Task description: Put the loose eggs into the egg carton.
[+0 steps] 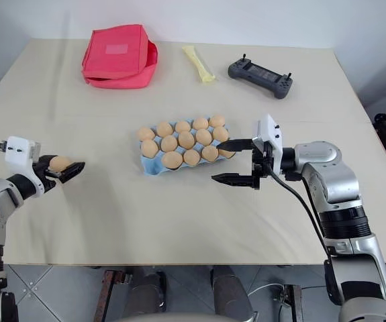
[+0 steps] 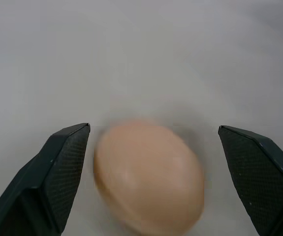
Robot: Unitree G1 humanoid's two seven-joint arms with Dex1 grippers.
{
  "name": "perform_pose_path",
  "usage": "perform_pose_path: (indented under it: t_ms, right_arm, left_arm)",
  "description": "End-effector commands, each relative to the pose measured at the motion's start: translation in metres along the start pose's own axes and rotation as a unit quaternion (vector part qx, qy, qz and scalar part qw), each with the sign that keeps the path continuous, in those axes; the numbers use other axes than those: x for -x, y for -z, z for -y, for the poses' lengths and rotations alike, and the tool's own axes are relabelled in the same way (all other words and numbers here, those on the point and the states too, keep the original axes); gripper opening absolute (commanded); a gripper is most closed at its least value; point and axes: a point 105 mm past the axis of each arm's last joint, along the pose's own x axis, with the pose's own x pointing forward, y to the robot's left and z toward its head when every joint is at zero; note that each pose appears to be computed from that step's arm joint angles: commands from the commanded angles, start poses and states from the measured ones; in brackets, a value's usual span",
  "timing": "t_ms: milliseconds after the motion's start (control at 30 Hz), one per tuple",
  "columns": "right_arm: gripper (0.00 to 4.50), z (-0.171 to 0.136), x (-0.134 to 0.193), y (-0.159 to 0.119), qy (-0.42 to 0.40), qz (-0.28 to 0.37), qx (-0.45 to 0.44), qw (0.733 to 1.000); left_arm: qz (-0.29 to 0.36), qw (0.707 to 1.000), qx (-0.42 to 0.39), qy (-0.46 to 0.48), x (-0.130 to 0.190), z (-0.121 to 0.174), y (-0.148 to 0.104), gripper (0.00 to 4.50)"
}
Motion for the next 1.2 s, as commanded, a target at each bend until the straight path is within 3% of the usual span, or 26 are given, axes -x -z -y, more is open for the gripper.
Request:
perform_pose_path:
  t_ms: [33, 167, 267, 333, 467, 733, 1133, 1200]
  right_arm:
    - [4.50, 0.001, 0.009, -0.014, 0.011, 0.011, 0.025, 1.000]
    - [4.50, 0.002, 0.009, -0.014, 0.013, 0.009, 0.025, 1.000]
    - [4.50, 0.003, 0.010, -0.014, 0.014, 0.009, 0.026, 1.000]
    - [4.50, 0.003, 0.010, -0.014, 0.016, 0.009, 0.026, 0.999]
    - [4.50, 0.003, 0.010, -0.014, 0.017, 0.009, 0.026, 0.999]
    - [4.50, 0.000, 0.015, -0.011, 0.034, 0.011, 0.024, 0.999]
    - [4.50, -0.003, 0.020, -0.008, 0.055, 0.008, 0.024, 0.998]
    - [4.50, -0.004, 0.020, -0.008, 0.058, 0.008, 0.023, 0.998]
  left_arm:
    - [0.013, 1.000, -0.011, -0.010, -0.001, -0.003, -0.010, 3.89]
    - [0.020, 1.000, -0.018, -0.008, 0.000, -0.002, -0.014, 2.58]
    - [0.098, 0.993, -0.028, 0.061, 0.004, 0.025, -0.049, 2.01]
    - [0.138, 0.982, -0.031, 0.122, 0.010, 0.052, -0.069, 1.96]
    - [0.152, 0.968, -0.043, 0.197, 0.013, 0.086, -0.079, 1.95]
    - [0.115, 0.926, -0.074, 0.353, 0.002, 0.156, -0.073, 1.95]
    - [0.101, 0.909, -0.108, 0.390, -0.033, 0.179, -0.064, 1.95]
    - [0.105, 0.914, -0.106, 0.377, -0.038, 0.179, -0.067, 2.64]
